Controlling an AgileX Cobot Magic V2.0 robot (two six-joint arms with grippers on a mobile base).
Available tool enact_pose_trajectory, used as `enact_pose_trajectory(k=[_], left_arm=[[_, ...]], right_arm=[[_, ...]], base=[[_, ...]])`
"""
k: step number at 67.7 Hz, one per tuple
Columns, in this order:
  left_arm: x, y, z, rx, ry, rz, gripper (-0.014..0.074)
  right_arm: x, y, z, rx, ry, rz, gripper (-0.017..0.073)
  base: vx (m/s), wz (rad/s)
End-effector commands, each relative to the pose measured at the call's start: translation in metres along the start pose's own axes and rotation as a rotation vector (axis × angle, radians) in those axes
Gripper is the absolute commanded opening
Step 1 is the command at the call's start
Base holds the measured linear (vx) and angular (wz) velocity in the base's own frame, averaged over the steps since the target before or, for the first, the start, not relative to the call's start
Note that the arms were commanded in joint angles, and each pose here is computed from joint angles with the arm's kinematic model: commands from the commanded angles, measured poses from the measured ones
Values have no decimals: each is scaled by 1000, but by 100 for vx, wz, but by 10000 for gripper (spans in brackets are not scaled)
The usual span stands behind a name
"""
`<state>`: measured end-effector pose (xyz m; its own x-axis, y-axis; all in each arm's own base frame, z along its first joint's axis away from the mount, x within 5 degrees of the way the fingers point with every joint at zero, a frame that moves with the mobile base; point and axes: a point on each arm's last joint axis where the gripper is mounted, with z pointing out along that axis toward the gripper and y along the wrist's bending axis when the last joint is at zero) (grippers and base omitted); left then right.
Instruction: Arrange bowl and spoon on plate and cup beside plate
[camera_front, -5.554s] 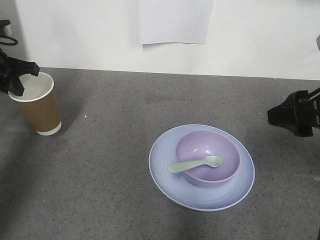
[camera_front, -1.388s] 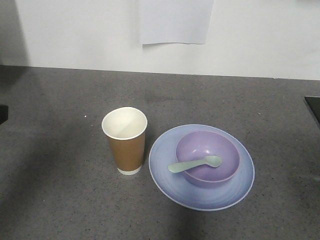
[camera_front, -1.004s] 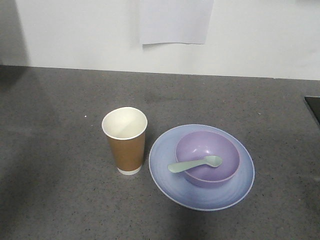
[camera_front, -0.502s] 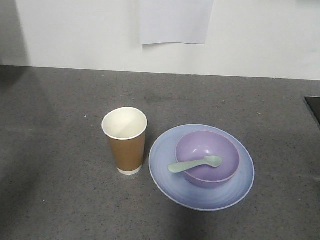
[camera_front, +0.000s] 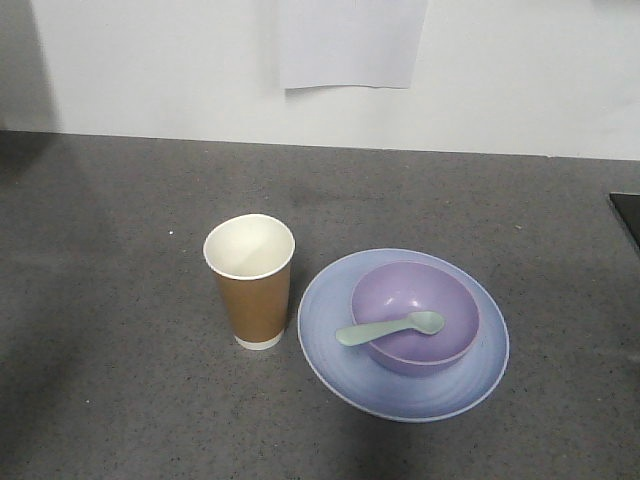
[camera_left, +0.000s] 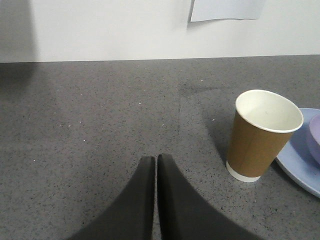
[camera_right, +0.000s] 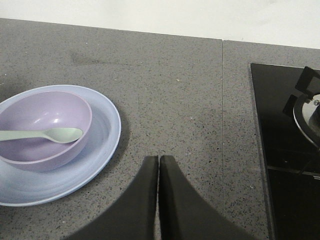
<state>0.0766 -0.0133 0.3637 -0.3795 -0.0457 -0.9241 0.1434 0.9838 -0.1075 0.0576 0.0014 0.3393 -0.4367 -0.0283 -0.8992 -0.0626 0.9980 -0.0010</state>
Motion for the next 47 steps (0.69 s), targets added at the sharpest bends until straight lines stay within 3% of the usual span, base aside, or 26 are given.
enact_pose_trajectory(k=[1,30,37,47], left_arm=[[-11,-2,-3,23,-73,-3,-8],[-12,-2,-3,24,-81,4,-8],[-13,-3,-7,39,-147,36,-8],[2,-2,-8,82,-300,43,-8]], right_arm=[[-13,-1,-3,10,-86,-7,-10],[-13,-1,-3,10,-86,-7,-10],[-12,-1,-3,11,-84,-7,-10],[-12,-1,-3,11,-84,-7,-10]], base=[[0,0],[0,0],[0,0],[0,0]])
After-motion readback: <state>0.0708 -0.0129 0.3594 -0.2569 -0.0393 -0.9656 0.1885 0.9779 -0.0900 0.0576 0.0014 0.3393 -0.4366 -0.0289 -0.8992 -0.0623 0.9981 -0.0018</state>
